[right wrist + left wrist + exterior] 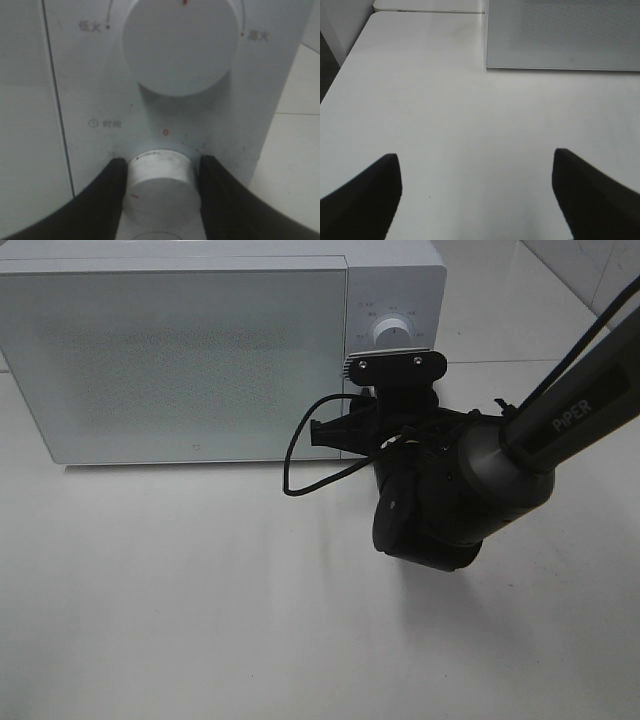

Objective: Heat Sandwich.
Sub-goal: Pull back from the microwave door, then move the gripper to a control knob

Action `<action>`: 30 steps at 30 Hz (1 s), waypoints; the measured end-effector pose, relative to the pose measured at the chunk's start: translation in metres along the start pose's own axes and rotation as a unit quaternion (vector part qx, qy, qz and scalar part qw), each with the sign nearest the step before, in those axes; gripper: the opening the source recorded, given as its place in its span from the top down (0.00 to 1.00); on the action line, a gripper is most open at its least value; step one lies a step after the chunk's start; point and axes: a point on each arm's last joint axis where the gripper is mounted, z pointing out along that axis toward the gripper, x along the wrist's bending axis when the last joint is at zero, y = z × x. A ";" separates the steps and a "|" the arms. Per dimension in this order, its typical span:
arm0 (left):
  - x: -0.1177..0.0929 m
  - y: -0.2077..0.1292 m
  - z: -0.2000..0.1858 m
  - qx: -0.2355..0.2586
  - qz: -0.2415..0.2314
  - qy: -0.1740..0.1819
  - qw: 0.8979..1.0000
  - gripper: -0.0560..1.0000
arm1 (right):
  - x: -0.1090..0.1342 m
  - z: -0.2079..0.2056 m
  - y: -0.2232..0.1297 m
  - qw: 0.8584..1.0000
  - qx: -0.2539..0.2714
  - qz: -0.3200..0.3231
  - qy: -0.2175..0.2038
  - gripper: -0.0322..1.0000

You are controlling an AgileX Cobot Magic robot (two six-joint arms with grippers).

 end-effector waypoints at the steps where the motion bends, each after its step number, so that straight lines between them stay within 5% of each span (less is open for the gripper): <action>1: 0.000 0.000 0.000 0.000 0.000 0.000 1.000 0.21 | 0.000 0.000 0.000 1.000 0.000 0.018 0.000 0.55; 6: 0.000 0.000 0.000 0.000 0.000 0.000 1.000 0.21 | 0.000 0.000 0.000 0.990 0.001 0.143 0.000 0.55; 9: 0.000 0.000 0.000 0.000 0.000 0.000 1.000 0.21 | 0.000 0.000 -0.001 0.965 0.003 0.261 0.004 0.55; 14: 0.000 0.000 0.000 0.000 0.000 0.000 1.000 0.21 | 0.001 -0.001 -0.003 0.937 0.009 0.350 0.008 0.54; 24: 0.000 0.000 0.000 0.000 0.000 0.000 1.000 0.21 | 0.002 0.000 -0.005 0.907 0.012 0.420 0.012 0.54; 30: 0.000 0.000 0.000 0.000 0.000 0.000 1.000 0.21 | 0.003 0.000 -0.005 0.871 0.012 0.491 0.014 0.54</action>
